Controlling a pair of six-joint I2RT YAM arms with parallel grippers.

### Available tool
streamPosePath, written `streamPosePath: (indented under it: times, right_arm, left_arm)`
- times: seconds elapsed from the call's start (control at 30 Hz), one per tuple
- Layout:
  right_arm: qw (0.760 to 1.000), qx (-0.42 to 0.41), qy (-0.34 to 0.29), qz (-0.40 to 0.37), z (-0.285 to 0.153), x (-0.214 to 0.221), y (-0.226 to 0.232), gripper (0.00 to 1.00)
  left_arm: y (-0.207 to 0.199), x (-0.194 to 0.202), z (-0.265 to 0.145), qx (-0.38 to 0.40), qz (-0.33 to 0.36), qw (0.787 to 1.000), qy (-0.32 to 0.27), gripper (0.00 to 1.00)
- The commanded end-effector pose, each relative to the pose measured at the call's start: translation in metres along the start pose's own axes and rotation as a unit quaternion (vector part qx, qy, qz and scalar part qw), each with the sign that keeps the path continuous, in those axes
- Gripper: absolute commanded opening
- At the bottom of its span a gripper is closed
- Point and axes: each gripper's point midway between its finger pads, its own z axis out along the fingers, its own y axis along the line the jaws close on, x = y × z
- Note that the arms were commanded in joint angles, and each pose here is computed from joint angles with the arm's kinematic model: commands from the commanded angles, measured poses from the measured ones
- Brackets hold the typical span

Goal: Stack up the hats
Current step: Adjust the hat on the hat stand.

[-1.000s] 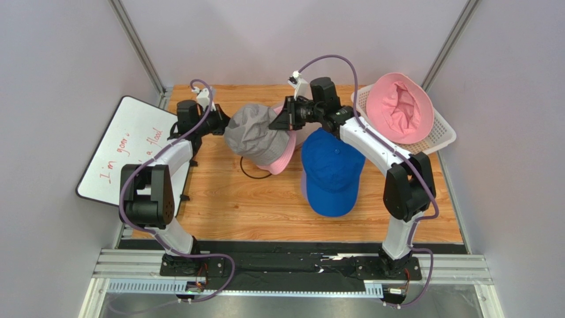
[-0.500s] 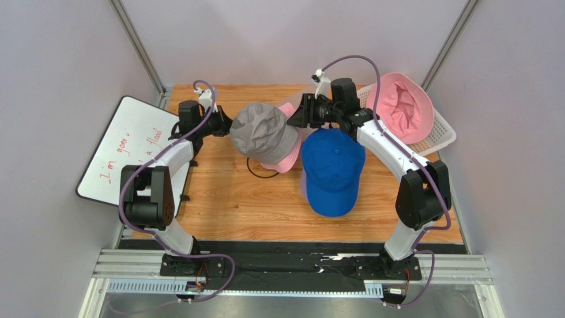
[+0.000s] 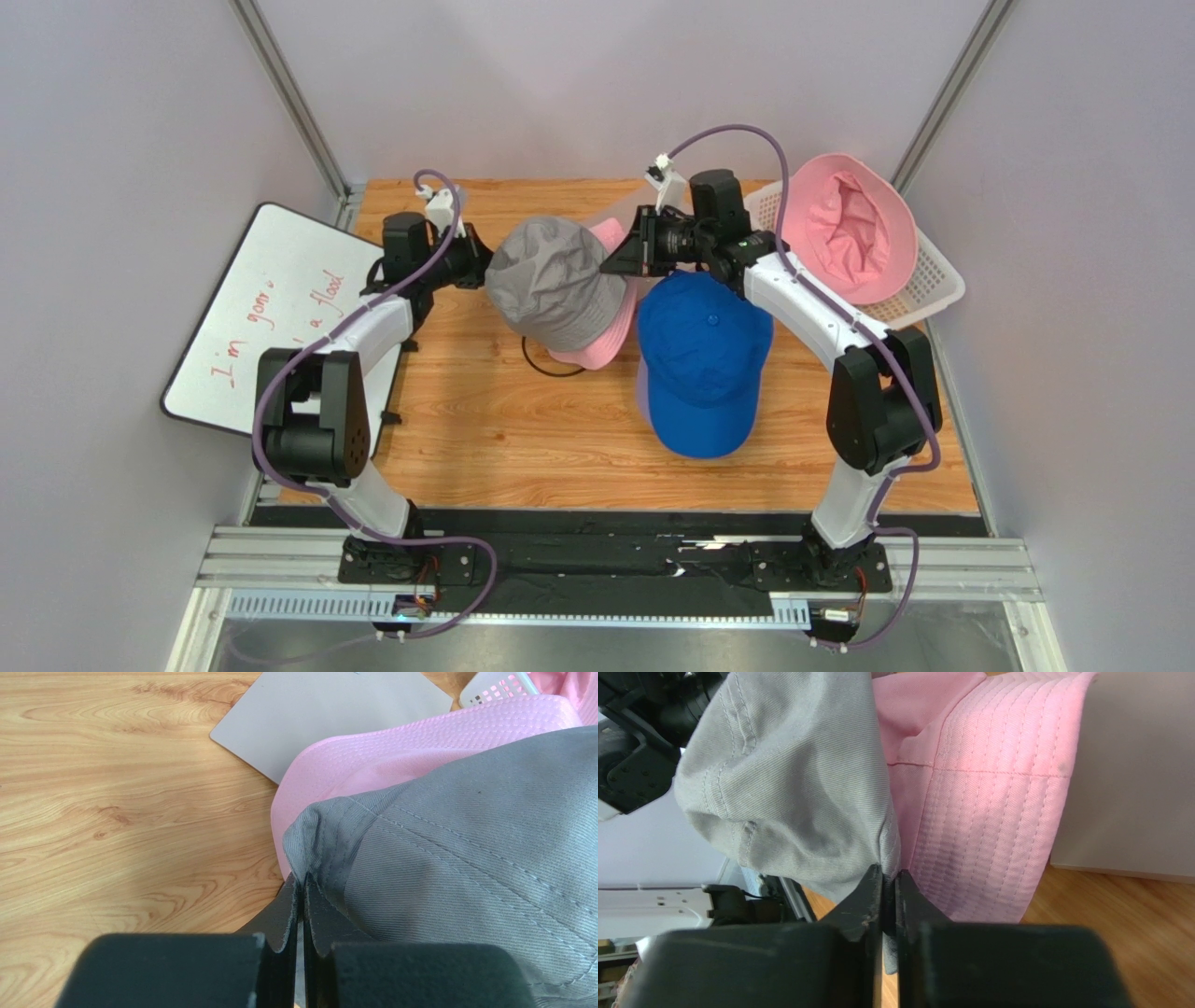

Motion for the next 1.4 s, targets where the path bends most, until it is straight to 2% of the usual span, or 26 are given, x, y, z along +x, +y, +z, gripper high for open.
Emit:
streamPosePath:
  times: [0.0, 0.07, 0.2, 0.33, 0.57, 0.67, 0.7, 0.73, 0.8, 0.83, 0.9, 1.07, 1.1, 1.23, 1.37]
  right_arm:
    - [0.999, 0.036, -0.009, -0.032, 0.002, -0.010, -0.005, 0.00]
    - [0.995, 0.089, 0.006, -0.037, 0.001, 0.000, -0.020, 0.00]
    - [0.989, 0.138, 0.030, -0.038, -0.002, 0.018, -0.041, 0.00]
    - [0.974, 0.218, 0.049, -0.045, -0.013, 0.031, -0.067, 0.00]
    - [0.963, 0.255, 0.059, -0.056, -0.026, 0.042, -0.076, 0.00]
    - [0.969, 0.235, 0.056, -0.058, -0.021, 0.042, -0.064, 0.00]
    - [0.970, 0.228, 0.054, -0.060, -0.019, 0.042, -0.057, 0.00]
    - [0.971, 0.225, 0.050, -0.062, -0.017, 0.040, -0.054, 0.00]
    - [0.973, 0.218, 0.046, -0.063, -0.015, 0.039, -0.045, 0.00]
    - [0.974, 0.214, 0.044, -0.065, -0.013, 0.039, -0.042, 0.00]
    - [0.974, 0.212, 0.041, -0.062, -0.011, 0.040, -0.039, 0.00]
    - [0.975, 0.210, 0.044, -0.064, -0.004, 0.048, -0.030, 0.00]
    - [0.975, 0.208, 0.045, -0.066, -0.002, 0.050, -0.026, 0.00]
    - [0.975, 0.209, 0.042, -0.062, 0.004, 0.054, -0.020, 0.00]
    - [0.978, 0.201, 0.031, -0.046, 0.011, 0.057, -0.010, 0.00]
  left_arm:
    - [-0.007, -0.015, 0.007, 0.000, 0.012, 1.000, -0.018, 0.00]
    - [-0.003, -0.009, 0.010, -0.015, 0.009, 1.000, -0.014, 0.00]
    - [0.004, 0.009, 0.017, -0.042, 0.000, 0.999, 0.001, 0.00]
    - [0.016, 0.027, 0.021, -0.071, -0.026, 0.997, 0.022, 0.00]
    - [0.008, 0.021, 0.015, -0.070, -0.030, 0.997, 0.007, 0.00]
    - [-0.004, -0.003, 0.001, -0.072, -0.036, 0.997, -0.018, 0.22]
    - [-0.005, -0.010, -0.005, -0.079, -0.037, 0.996, -0.027, 0.44]
    - [-0.013, -0.027, -0.017, -0.083, -0.034, 0.995, -0.049, 0.53]
    - [-0.008, -0.035, -0.033, -0.124, -0.038, 0.990, -0.060, 0.69]
    - [-0.012, -0.047, -0.048, -0.135, -0.035, 0.987, -0.078, 0.73]
    - [0.003, -0.041, -0.069, -0.197, -0.049, 0.976, -0.075, 0.81]
    - [0.004, -0.045, -0.121, -0.253, -0.050, 0.959, -0.114, 0.90]
    - [0.001, -0.047, -0.128, -0.255, -0.049, 0.958, -0.122, 0.97]
    - [-0.046, -0.072, -0.149, -0.177, -0.016, 0.968, -0.175, 0.98]
    - [-0.109, -0.081, -0.139, -0.099, 0.045, 0.979, -0.175, 0.98]
